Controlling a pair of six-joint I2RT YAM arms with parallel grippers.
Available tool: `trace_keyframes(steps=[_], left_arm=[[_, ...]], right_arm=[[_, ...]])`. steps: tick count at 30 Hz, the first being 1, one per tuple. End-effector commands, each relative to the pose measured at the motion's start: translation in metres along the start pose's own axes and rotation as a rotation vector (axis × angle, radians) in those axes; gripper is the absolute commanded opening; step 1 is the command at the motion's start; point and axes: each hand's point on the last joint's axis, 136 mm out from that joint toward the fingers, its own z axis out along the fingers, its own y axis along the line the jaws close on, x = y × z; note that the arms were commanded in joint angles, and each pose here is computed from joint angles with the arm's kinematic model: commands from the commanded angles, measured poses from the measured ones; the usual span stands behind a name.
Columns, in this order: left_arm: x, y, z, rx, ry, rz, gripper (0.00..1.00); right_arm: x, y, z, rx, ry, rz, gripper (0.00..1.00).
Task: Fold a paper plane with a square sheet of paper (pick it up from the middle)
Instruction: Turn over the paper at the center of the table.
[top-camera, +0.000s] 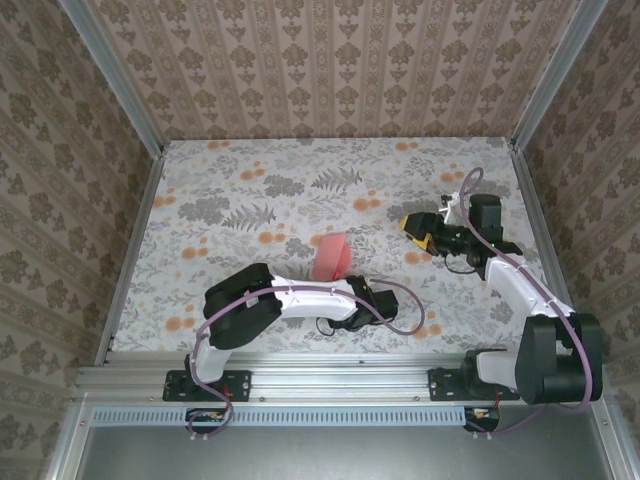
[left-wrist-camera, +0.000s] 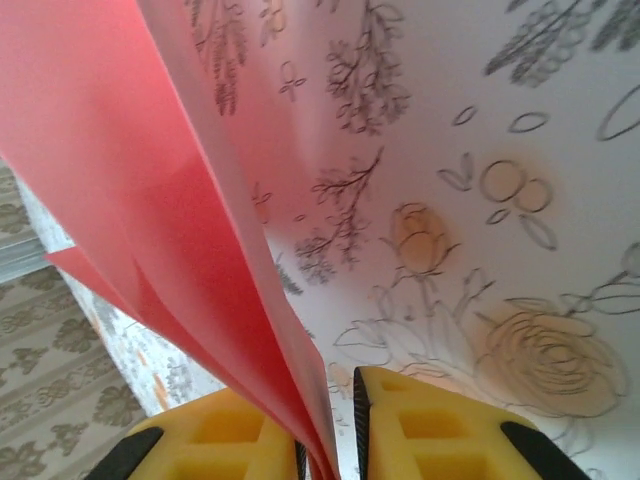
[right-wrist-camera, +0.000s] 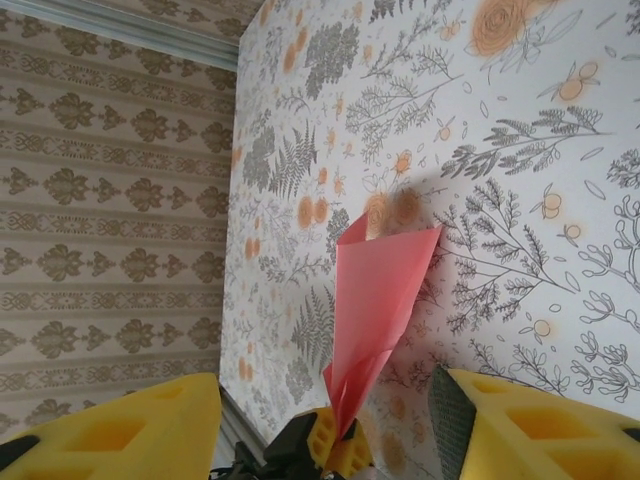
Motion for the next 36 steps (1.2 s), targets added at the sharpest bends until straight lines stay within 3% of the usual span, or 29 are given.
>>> trace_keyframes(steps=[1, 10, 20, 30, 36], left_arm=[[-0.005, -0.018, 0.002, 0.074, -0.021, 0.04, 0.25], [-0.007, -0.036, -0.003, 0.188, -0.046, 0.051, 0.43], [-0.022, -0.032, -0.057, 0.423, -0.216, -0.037, 0.72], [-0.01, -0.01, -0.109, 0.659, -0.315, -0.172, 0.76], [0.014, 0.042, -0.119, 0.781, -0.401, -0.412, 0.73]], right_arm=[[0.007, 0.002, 0.009, -0.059, 0.034, 0.029, 0.59], [0.018, 0.005, 0.033, -0.076, 0.094, 0.026, 0.56], [0.036, 0.014, 0.058, -0.091, 0.178, 0.017, 0.51], [0.062, 0.029, 0.071, -0.091, 0.236, -0.025, 0.44], [0.09, 0.041, 0.086, -0.067, 0.284, -0.073, 0.35]])
